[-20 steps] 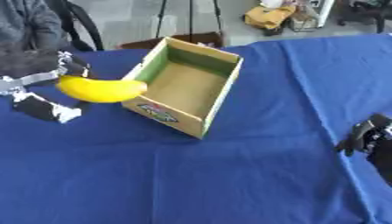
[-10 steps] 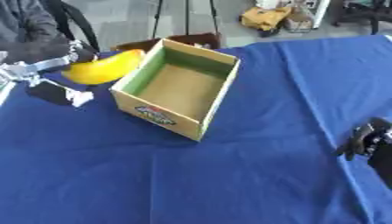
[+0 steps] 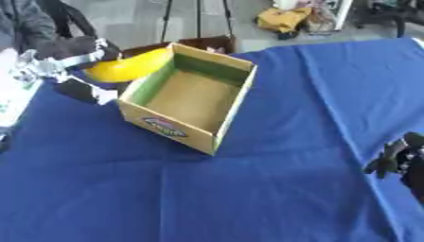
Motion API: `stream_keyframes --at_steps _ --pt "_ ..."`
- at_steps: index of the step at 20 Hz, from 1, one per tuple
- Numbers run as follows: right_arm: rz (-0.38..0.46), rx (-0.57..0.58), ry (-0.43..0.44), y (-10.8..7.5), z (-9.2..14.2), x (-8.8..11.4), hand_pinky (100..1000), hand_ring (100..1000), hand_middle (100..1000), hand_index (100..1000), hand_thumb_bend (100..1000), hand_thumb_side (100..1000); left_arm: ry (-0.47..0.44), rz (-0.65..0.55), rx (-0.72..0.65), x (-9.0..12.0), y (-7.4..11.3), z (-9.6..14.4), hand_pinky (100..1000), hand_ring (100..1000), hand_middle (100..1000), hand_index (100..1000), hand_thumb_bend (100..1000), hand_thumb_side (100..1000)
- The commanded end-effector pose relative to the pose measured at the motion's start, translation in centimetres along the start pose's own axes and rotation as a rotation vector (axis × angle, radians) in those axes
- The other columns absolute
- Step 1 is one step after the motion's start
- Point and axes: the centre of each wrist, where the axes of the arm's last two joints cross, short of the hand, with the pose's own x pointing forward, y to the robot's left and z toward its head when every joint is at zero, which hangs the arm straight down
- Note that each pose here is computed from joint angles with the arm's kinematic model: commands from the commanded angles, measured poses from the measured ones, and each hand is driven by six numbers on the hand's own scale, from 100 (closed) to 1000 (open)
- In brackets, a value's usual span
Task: Pick up objects on the table and place them in the box.
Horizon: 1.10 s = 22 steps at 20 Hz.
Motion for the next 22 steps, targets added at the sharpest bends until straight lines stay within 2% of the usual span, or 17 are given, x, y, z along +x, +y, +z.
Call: stream_keyframes --at_steps 1,9,13,17,21,22 --pt "0.028 0.024 -0.017 -0.2 -0.5 0.8 517 372 309 500 100 803 -0.051 -0.089 -0.067 -0.4 0.8 -0.7 566 535 515 746 181 333" --pt "0.028 0.043 -0.028 0.1 -1.2 1.0 517 372 309 500 100 810 -0.033 -0.1 -0.066 -1.0 -0.5 -2.6 564 532 515 746 149 363" --pt "0.027 0.046 -0.033 0.1 -1.3 1.1 517 372 309 500 100 812 -0.007 -0.089 -0.071 -1.3 -1.6 -2.9 564 534 517 747 108 422" --pt "0.027 0.048 -0.037 0.2 -1.4 1.1 518 372 308 500 100 814 0.009 -0.106 -0.099 -1.3 -2.5 -3.5 569 547 528 748 142 449" --pt "0.026 0.049 -0.039 0.3 -1.5 1.1 518 372 309 500 100 814 0.01 -0.157 -0.133 -1.1 -3.4 -4.0 580 563 544 755 235 510" --pt "0.026 0.049 -0.039 0.3 -1.5 1.1 518 372 309 500 100 814 0.009 -0.169 -0.139 -1.1 -3.6 -4.1 590 577 567 768 274 608"
